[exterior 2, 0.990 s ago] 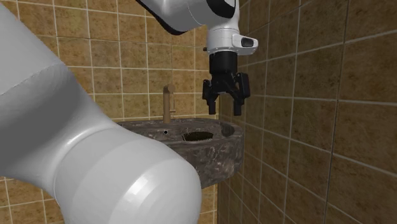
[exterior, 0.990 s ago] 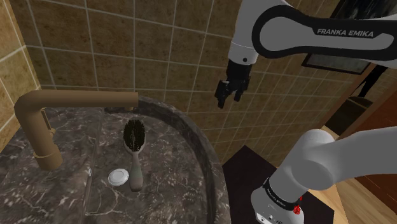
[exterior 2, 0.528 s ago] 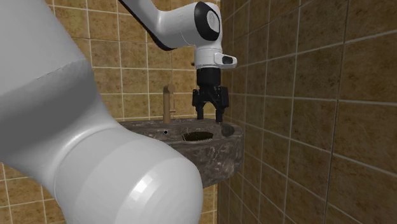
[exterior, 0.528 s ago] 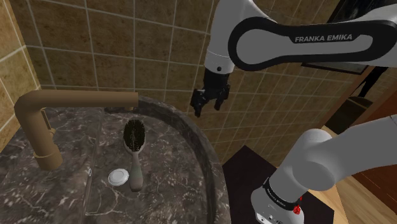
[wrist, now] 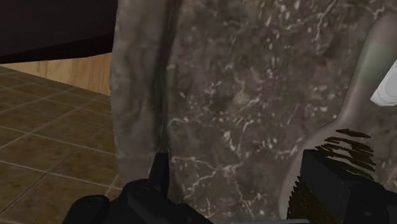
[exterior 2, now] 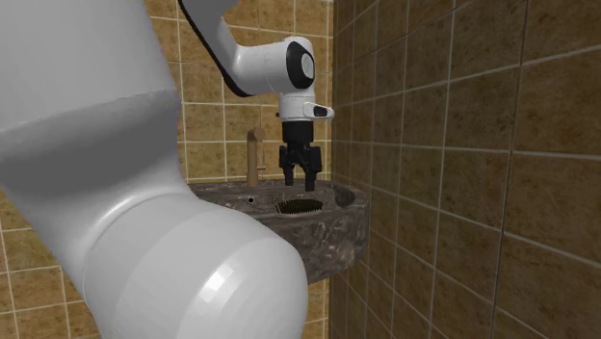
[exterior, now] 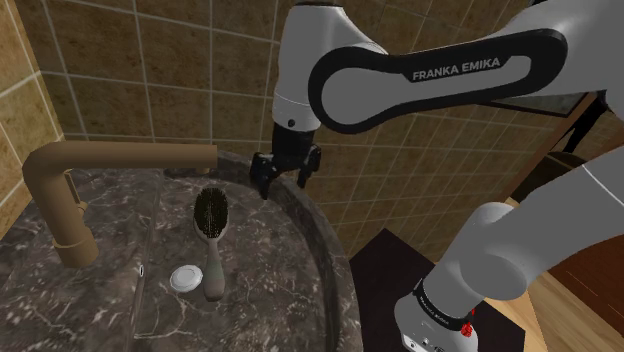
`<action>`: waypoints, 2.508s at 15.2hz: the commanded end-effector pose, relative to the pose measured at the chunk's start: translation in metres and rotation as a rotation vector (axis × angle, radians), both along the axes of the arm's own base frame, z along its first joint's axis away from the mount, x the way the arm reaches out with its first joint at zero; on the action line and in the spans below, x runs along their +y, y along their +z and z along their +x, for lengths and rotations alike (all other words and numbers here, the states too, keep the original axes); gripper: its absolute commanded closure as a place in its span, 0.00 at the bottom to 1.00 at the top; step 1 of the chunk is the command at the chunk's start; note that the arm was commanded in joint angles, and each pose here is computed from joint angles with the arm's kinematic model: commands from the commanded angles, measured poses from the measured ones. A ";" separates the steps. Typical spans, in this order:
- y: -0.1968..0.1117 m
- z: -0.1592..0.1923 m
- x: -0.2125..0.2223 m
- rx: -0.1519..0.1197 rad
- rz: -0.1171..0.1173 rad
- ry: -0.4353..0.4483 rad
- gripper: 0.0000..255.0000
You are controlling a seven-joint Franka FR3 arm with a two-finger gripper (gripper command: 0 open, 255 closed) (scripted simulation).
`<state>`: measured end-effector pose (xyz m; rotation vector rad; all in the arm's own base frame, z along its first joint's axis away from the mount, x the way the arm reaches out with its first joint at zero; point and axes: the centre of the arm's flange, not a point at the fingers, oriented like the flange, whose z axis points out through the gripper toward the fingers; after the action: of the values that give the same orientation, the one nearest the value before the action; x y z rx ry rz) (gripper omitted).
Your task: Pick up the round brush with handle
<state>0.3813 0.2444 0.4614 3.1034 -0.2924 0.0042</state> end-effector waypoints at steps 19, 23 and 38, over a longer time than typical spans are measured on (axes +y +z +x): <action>-0.077 0.051 0.119 -0.041 0.044 -0.059 0.00; -0.077 0.052 0.119 -0.041 0.044 -0.059 1.00; -0.029 0.051 0.119 -0.041 0.044 -0.059 1.00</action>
<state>0.4337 0.3626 0.4246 3.1367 -0.3968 0.0568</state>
